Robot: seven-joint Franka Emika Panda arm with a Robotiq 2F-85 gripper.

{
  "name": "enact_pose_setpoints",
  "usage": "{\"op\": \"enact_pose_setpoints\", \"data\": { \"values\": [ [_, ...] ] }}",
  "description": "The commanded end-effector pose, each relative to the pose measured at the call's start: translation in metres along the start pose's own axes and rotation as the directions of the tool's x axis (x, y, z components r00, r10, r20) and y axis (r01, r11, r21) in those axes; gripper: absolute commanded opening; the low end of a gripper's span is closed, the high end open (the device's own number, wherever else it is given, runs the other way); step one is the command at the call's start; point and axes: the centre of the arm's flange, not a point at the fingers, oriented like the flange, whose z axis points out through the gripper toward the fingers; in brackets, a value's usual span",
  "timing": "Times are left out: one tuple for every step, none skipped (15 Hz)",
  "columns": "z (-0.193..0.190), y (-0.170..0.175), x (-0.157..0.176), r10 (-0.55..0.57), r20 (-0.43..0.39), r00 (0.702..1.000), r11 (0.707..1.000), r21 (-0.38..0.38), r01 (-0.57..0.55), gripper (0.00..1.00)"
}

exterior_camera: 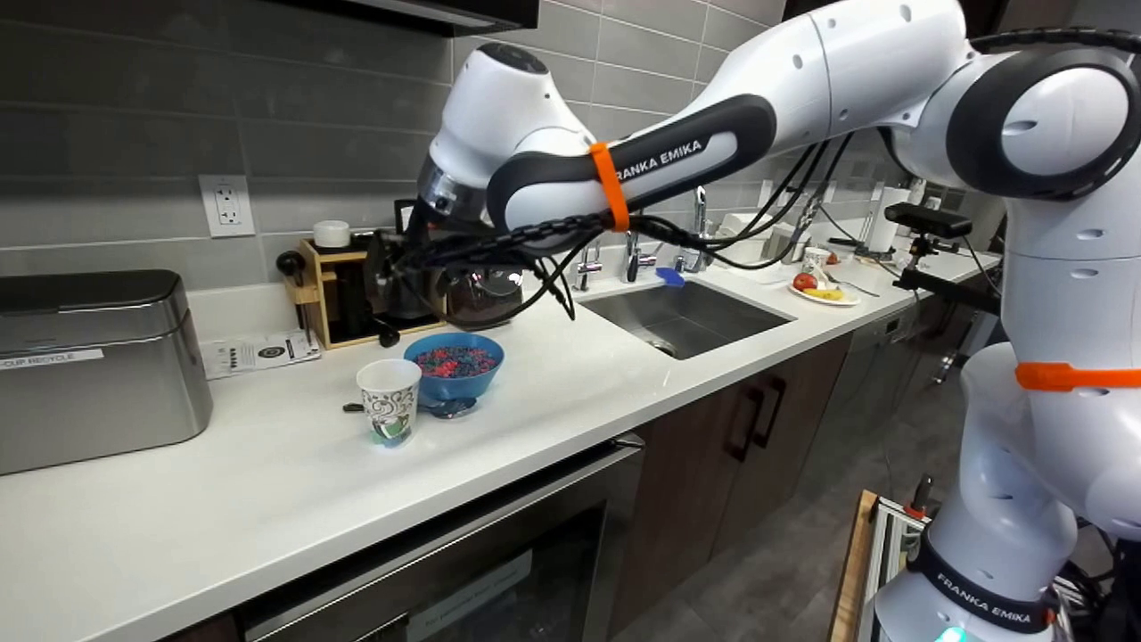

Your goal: Move the coffee cup to the left then move the fork to the right.

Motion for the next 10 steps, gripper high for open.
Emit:
{"op": "enact_pose_setpoints", "data": {
  "values": [
    [-0.019,0.045,0.023,0.103,-0.049,0.994,0.986,-0.129,-0.108,1.00],
    [-0.016,0.058,0.027,0.128,-0.033,0.991,0.977,-0.166,-0.132,1.00],
    [-0.009,0.074,0.031,0.159,-0.006,0.987,0.969,-0.188,-0.157,1.00],
    [-0.003,0.087,0.032,0.187,0.028,0.982,0.963,-0.202,-0.178,1.00],
    [0.002,0.099,0.034,0.205,0.069,0.976,0.962,-0.199,-0.188,1.00],
    [0.010,0.114,0.031,0.226,0.109,0.968,0.961,-0.186,-0.203,1.00],
    [0.018,0.127,0.030,0.240,0.142,0.960,0.963,-0.161,-0.217,1.00],
    [0.027,0.143,0.025,0.231,0.180,0.956,0.972,-0.092,-0.217,1.00],
    [0.035,0.155,0.022,0.232,0.215,0.949,0.973,-0.054,-0.226,1.00],
    [0.043,0.169,0.015,0.221,0.244,0.944,0.974,-0.009,-0.225,1.00]
  ]
}}
